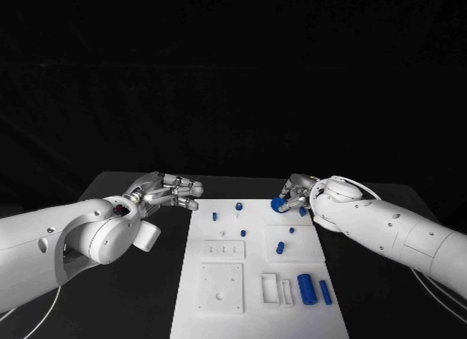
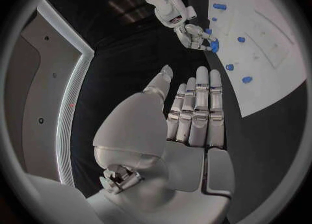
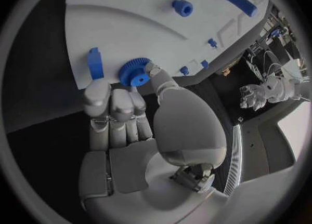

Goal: Assemble the parts on the task board

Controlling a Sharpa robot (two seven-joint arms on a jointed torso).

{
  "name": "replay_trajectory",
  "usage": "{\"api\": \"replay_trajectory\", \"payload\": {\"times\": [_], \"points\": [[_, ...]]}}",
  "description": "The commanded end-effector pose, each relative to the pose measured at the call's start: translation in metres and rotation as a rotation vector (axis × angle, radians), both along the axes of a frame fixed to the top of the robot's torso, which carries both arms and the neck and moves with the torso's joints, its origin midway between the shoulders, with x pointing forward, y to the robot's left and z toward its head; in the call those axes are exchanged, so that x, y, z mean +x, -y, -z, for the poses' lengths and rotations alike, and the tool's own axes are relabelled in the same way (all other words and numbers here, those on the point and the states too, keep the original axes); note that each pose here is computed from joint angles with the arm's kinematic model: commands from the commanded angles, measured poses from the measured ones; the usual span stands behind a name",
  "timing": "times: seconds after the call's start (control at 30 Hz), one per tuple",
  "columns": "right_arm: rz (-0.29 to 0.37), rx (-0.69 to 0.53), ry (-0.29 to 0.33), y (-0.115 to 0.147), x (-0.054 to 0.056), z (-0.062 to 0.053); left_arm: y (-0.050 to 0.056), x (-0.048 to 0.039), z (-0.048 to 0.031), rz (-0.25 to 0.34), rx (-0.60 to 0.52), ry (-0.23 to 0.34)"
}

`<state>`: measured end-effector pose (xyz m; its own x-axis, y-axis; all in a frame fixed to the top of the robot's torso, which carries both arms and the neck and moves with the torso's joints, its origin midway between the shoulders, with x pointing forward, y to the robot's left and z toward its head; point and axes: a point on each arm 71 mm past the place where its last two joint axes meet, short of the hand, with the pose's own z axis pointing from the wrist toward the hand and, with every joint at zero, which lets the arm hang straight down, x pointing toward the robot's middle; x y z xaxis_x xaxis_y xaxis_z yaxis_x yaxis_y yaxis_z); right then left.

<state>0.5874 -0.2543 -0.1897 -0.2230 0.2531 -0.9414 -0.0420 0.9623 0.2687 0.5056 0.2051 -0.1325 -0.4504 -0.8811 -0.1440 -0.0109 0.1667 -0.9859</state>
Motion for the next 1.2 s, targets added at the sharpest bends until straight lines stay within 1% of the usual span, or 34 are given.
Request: {"api": "replay_trajectory", "payload": {"times": [0.03, 0.4, 0.63, 0.97, 1.07, 1.2], "points": [[-0.016, -0.028, -0.037, -0.003, -0.001, 0.004, 0.003, 0.0, -0.001, 0.02, -0.001, 0.007], [-0.024, -0.038, -0.068, -0.004, -0.001, 0.01, 0.003, -0.0002, -0.0009, 0.022, 0.0, 0.007], [-0.02, -0.066, -0.063, -0.004, -0.001, 0.011, 0.002, -0.0004, -0.0008, 0.02, 0.001, 0.005], [-0.032, -0.123, 0.002, -0.009, -0.002, 0.008, 0.002, -0.001, -0.0006, 0.019, 0.003, 0.002], [-0.038, -0.128, 0.03, -0.013, -0.003, 0.006, 0.001, -0.0012, -0.0006, 0.018, 0.004, 0.001], [-0.048, -0.126, 0.084, -0.019, -0.004, 0.001, 0.001, -0.0013, -0.0006, 0.017, 0.004, 0.001]]}}
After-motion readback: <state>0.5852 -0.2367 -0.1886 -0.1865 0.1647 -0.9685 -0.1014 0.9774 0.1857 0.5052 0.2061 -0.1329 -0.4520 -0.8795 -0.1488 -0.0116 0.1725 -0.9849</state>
